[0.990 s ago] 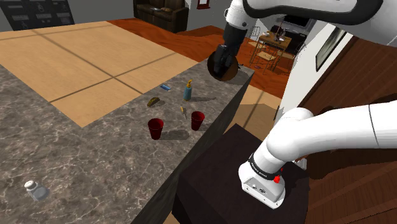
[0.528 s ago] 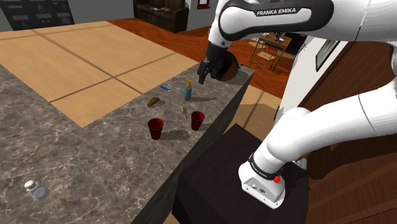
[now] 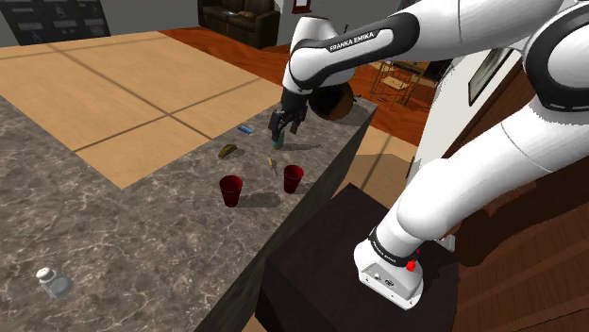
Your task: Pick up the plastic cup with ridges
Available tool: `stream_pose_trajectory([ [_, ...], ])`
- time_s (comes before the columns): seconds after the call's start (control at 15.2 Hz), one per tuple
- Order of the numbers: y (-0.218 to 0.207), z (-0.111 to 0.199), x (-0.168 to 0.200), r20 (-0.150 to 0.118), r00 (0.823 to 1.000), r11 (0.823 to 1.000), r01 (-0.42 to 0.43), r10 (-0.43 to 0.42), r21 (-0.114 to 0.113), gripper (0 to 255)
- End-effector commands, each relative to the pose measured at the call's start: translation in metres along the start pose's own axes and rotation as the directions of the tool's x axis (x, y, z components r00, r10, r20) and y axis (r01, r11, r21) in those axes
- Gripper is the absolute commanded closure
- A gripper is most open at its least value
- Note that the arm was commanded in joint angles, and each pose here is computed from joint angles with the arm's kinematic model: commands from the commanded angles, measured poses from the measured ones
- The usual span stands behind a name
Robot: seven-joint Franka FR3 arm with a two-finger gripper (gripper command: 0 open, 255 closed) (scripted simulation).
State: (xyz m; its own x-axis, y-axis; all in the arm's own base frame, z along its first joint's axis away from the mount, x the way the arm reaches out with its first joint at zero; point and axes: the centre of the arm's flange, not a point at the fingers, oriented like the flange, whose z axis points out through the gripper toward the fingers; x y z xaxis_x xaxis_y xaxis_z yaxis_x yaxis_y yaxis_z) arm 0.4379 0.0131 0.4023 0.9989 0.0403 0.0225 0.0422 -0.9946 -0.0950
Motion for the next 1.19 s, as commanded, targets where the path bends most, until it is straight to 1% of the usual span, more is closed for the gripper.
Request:
stream_pose_trajectory([
  [0.0,0.000,0.025,0.011,0.004,1.000,1.000,-0.006,0.006,0.009,0],
  [1.12,-0.019,0.223,0.120,0.045,0.998,0.995,-0.051,0.047,0.090,0],
])
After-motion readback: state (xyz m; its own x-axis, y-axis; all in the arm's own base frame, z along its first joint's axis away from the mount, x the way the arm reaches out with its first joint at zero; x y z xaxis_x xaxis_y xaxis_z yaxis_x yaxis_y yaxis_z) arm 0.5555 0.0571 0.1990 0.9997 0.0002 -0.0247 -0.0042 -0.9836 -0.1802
